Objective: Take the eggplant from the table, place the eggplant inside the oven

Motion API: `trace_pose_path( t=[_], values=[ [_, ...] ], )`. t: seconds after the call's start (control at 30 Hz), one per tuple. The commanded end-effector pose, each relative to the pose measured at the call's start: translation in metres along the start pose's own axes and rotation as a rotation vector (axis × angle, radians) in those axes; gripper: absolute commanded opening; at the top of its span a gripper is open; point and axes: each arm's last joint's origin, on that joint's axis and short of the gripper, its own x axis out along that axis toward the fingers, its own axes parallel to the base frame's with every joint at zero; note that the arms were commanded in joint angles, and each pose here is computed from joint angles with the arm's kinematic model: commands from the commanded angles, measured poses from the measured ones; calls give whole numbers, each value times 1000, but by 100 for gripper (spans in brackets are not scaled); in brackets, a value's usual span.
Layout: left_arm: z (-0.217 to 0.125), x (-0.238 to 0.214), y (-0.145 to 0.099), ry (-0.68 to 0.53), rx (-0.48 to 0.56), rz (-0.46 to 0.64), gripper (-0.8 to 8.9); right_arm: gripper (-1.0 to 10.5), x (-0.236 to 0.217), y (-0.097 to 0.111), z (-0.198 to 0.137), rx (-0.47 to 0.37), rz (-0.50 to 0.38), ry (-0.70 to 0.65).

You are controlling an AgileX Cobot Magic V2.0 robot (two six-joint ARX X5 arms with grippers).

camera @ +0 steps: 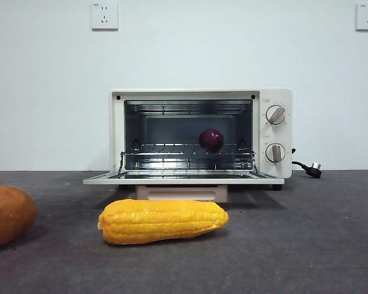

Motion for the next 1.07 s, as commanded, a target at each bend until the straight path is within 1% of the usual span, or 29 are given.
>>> trace_pose_path(
  t=[0.03,0.1,0.2,0.3,0.4,0.53,0.63,0.77,0.93,1.07],
  values=[
    [-2,5,4,18,-5,19,-6,-12,5,0,-5,-5,33,48],
    [-2,8,7,28,-8,38,-6,-12,9,0,-6,-6,41,64],
    [0,16,12,38,3,39,-6,-12,19,-1,-11,-5,46,104],
    [2,25,20,39,0,43,-6,-12,31,-1,-16,1,70,157],
    [3,36,31,44,-6,75,-6,-12,43,-2,-23,10,93,210],
    [2,52,53,63,-38,121,-6,-12,53,-3,-32,12,115,259],
    [-4,64,76,82,-88,157,-6,-12,53,-3,-37,16,127,267],
    [-17,81,113,105,-198,194,-6,-12,45,-3,-46,32,127,246],
    [-43,105,149,139,-326,135,-6,-12,26,-2,-56,57,129,183],
    [-63,126,164,180,-380,78,-6,-12,11,-2,-63,87,132,133]
  ],
)
